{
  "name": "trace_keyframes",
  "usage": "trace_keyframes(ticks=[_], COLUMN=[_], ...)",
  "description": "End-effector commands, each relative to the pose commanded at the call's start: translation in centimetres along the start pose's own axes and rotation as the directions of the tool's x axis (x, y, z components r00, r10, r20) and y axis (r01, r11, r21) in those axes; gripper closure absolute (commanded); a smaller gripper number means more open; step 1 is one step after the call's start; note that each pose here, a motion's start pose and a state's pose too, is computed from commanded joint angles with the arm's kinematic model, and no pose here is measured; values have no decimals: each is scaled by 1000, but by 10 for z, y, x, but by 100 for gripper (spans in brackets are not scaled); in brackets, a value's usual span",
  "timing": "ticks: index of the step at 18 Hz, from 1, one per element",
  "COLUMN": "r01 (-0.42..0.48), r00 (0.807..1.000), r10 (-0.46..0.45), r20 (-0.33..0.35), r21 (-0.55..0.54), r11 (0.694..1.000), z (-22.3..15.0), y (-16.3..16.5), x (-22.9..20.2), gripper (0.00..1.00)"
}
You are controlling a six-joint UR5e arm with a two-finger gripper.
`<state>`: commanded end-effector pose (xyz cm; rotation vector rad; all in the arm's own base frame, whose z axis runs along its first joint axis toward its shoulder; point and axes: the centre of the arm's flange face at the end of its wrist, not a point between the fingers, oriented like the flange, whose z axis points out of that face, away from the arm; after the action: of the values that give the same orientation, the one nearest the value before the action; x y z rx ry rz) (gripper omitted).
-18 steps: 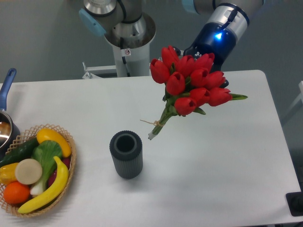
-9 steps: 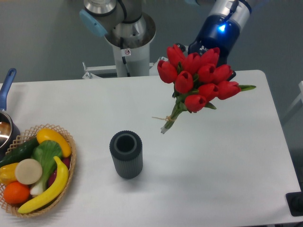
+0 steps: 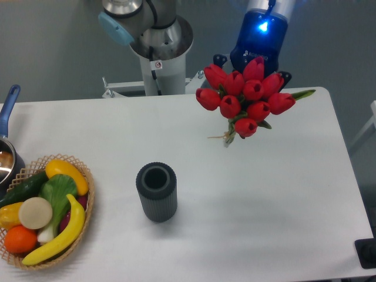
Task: Place the flowers on the table
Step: 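Lift the red tulip bouquet higher with the gripper, stems hanging below, then lower the held tulips toward the table beside the grey vase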
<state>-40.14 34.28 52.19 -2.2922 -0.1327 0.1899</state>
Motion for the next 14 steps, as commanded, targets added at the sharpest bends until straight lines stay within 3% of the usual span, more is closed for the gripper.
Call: trace_keyframes(ticks=[5, 7, 14], r01=[6, -33, -158], r00=[998, 996, 978], r10=[0, 45, 197], r20=[61, 73, 64], r21=[-102, -153, -385], r11=[995, 988, 909], z=[4, 8, 41], y=[16, 25, 57], x=[-5, -7, -8], gripper=[55, 55, 55])
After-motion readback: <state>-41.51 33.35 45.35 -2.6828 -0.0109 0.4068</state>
